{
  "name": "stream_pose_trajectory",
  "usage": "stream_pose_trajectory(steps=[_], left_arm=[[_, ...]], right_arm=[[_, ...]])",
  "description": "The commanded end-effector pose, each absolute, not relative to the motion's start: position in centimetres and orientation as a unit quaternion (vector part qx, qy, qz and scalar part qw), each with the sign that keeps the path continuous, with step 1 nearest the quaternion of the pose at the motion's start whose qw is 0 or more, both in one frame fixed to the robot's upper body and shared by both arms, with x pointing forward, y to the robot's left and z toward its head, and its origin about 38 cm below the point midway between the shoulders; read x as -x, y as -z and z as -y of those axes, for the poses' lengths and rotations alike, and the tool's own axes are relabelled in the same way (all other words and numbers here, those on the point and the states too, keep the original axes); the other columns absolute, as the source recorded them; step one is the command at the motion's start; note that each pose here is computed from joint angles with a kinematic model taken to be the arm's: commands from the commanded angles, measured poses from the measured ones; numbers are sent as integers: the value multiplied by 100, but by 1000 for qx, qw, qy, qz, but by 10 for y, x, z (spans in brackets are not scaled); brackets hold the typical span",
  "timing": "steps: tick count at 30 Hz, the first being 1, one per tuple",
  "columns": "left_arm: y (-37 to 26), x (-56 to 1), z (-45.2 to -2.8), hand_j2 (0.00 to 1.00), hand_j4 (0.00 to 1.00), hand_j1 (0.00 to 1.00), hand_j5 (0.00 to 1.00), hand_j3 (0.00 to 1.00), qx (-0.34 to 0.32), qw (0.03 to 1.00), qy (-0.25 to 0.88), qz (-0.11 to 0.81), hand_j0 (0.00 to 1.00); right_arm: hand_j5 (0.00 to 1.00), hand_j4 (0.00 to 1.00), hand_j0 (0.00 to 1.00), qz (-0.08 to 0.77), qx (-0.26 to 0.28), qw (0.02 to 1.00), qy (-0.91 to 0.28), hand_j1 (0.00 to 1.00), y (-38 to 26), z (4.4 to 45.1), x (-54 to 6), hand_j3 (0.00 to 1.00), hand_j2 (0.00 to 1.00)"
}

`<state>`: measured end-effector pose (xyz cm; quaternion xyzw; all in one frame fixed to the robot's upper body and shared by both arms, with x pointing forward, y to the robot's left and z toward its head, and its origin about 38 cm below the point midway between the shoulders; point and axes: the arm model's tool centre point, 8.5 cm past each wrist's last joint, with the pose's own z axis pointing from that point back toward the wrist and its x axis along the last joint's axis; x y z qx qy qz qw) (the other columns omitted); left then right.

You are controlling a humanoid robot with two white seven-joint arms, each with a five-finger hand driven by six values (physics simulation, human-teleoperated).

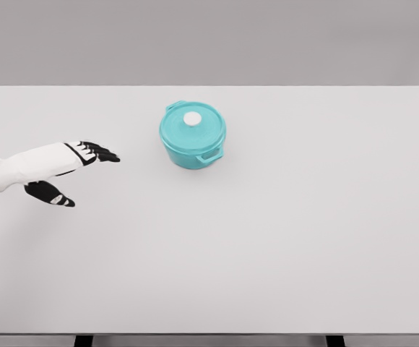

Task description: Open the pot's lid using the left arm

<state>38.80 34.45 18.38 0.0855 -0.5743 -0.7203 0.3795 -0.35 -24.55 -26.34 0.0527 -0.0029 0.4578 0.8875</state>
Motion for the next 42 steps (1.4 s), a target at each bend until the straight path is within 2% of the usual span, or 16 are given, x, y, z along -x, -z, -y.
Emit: stream_pose_trajectory(steps=[1, 6, 11, 14, 16, 18, 19, 22, 26, 34, 42], left_arm=[[-185, -388, -343, 100, 100, 100, 100, 100, -84, 379, 718, 577, 100], [-190, -390, -344, 100, 100, 100, 100, 100, -90, 376, 718, 579, 100], [-213, -394, -323, 100, 100, 100, 100, 100, -103, 329, 731, 589, 100], [-242, -426, -279, 100, 100, 100, 100, 100, -94, 261, 781, 559, 100], [-249, -452, -267, 100, 100, 100, 100, 100, -98, 246, 821, 505, 100], [-266, -468, -204, 100, 100, 100, 100, 100, -87, 184, 836, 510, 100], [-275, -476, -186, 100, 100, 100, 100, 100, -108, 157, 848, 495, 100], [-286, -480, -181, 100, 100, 100, 100, 100, -121, 142, 853, 488, 100], [-300, -479, -138, 100, 100, 100, 100, 100, -111, 100, 854, 498, 100], [-292, -499, -147, 100, 100, 100, 100, 100, -115, 140, 851, 492, 100], [-291, -503, -144, 86, 86, 86, 86, 86, -120, 158, 848, 492, 86]], right_arm=[[100, 100, 100, 3, -53, 887, -458, 100, 263, 246, 3, 100, 100], [100, 100, 100, 2, -54, 887, -458, 100, 263, 245, 7, 100, 100], [100, 100, 100, 4, -55, 887, -458, 100, 263, 244, 6, 100, 100], [100, 100, 100, 4, -55, 887, -458, 100, 263, 244, 6, 100, 100], [100, 100, 100, 4, -55, 887, -458, 100, 263, 244, 6, 100, 100], [100, 100, 100, 4, -55, 887, -458, 100, 263, 244, 6, 100, 100], [100, 100, 100, 4, -55, 887, -458, 100, 263, 244, 6, 100, 100], [100, 100, 100, 4, -55, 887, -458, 100, 263, 244, 6, 100, 100], [100, 100, 100, 4, -55, 887, -458, 100, 263, 244, 6, 100, 100], [100, 100, 100, 4, -55, 887, -458, 100, 263, 244, 6, 100, 100], [100, 100, 100, 4, -55, 887, -458, 100, 263, 244, 6, 100, 100]])
